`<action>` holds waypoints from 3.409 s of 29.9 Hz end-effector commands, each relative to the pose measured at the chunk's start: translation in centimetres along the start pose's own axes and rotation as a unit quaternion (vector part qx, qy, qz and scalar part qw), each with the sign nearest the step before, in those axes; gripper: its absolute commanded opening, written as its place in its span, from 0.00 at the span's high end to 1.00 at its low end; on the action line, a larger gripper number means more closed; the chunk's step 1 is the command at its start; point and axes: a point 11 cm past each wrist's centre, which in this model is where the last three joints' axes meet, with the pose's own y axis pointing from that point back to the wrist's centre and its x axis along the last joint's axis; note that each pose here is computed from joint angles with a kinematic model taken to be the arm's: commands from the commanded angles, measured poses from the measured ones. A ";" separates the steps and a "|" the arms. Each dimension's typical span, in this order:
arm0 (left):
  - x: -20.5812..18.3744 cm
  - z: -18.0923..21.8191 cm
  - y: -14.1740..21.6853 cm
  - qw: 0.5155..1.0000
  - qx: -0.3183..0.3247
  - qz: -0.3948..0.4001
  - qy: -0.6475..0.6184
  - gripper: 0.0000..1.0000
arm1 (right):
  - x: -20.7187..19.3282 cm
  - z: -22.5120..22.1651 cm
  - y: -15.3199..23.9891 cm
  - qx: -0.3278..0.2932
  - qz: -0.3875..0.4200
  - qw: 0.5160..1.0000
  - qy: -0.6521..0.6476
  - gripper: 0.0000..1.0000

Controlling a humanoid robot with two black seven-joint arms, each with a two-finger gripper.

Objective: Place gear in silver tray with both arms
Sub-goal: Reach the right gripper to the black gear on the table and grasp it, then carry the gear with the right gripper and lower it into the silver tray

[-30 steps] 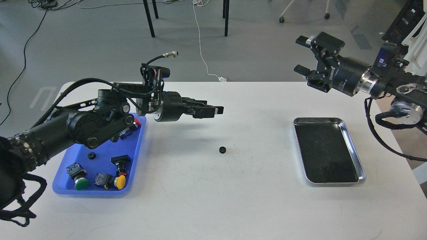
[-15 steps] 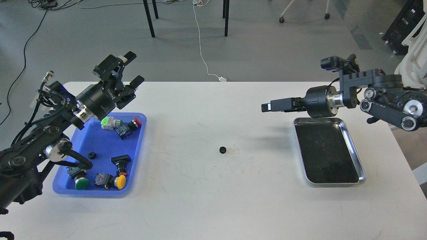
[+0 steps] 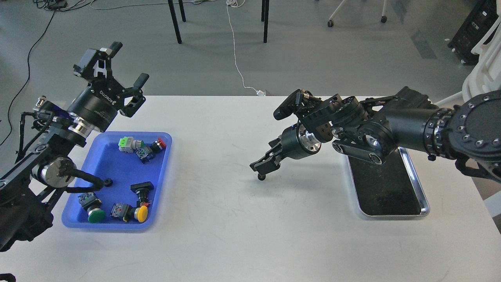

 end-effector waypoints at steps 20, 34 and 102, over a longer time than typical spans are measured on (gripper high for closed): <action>0.1 -0.5 0.8 1.000 0.005 0.003 0.005 0.02 | -4.8 -0.7 -2.5 0.016 0.043 0.999 0.011 0.20; 0.5 -0.6 1.6 1.000 0.007 0.011 0.006 0.02 | -5.9 0.0 -2.9 0.006 0.065 0.998 0.011 0.29; 0.8 -0.2 1.8 1.000 0.007 0.012 -0.003 0.02 | -12.9 12.7 17.7 -0.167 -0.010 0.985 0.031 0.87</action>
